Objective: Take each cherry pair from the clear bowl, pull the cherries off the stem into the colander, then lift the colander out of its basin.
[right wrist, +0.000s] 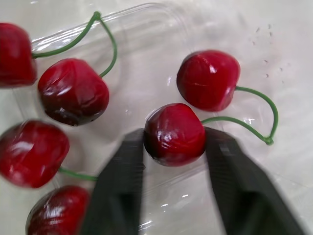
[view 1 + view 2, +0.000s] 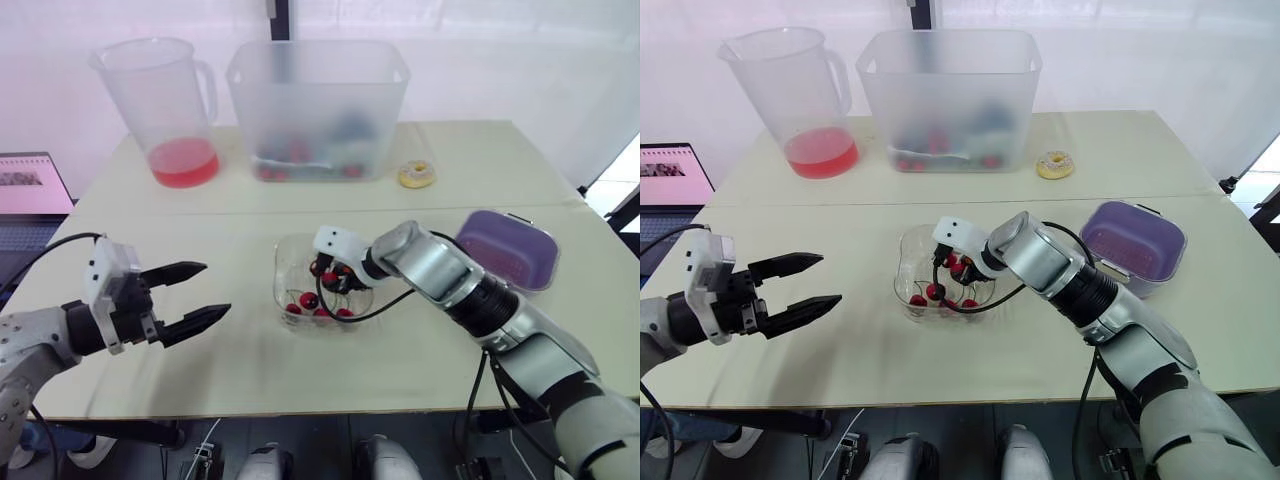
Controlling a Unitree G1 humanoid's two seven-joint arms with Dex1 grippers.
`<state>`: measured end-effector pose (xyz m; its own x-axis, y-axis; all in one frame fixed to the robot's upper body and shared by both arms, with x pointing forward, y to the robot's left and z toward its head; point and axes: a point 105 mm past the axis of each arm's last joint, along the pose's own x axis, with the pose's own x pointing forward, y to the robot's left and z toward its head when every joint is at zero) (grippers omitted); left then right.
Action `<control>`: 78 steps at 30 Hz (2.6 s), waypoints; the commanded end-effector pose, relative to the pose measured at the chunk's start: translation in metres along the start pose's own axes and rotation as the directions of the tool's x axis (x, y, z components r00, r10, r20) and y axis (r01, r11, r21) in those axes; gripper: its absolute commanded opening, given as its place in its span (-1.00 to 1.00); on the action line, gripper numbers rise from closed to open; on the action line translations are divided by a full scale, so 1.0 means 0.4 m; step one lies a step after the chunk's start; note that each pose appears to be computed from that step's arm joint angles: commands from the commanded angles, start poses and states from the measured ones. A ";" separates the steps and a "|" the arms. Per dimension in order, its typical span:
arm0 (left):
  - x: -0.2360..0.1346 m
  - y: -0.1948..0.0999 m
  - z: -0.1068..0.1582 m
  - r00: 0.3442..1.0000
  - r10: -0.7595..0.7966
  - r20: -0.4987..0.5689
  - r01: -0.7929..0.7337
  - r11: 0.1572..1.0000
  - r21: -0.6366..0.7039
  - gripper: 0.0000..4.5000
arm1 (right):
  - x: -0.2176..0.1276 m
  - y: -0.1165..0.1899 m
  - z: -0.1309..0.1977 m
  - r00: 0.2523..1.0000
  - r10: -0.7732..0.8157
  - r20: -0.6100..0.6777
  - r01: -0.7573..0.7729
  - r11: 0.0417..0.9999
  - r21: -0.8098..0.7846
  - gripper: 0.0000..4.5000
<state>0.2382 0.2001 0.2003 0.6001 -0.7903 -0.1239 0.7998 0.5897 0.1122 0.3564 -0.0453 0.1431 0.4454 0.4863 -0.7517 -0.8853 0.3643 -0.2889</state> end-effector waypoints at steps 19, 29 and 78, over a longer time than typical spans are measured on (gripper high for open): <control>0.106 0.098 0.169 0.934 0.046 0.355 0.034 0.976 -0.216 1.00 | -0.286 0.020 0.194 0.877 -0.024 0.480 0.404 0.575 -0.711 -0.32; 0.249 0.080 0.212 0.955 -0.093 0.281 0.165 0.956 -0.243 1.00 | -0.280 -0.013 0.204 0.827 -0.091 0.554 0.562 0.150 -0.814 -0.32; 0.326 0.063 0.247 0.955 -0.145 0.260 0.212 0.944 -0.254 -0.40 | -0.251 -0.022 0.179 0.828 -0.045 0.559 0.560 0.092 -0.823 -0.35</control>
<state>0.3353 0.0901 0.2722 0.4437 -0.8914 0.0920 0.8842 0.4187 -0.2070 0.3298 -0.0377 0.2493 0.4768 0.8173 -0.3234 0.0320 -0.3839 -0.9228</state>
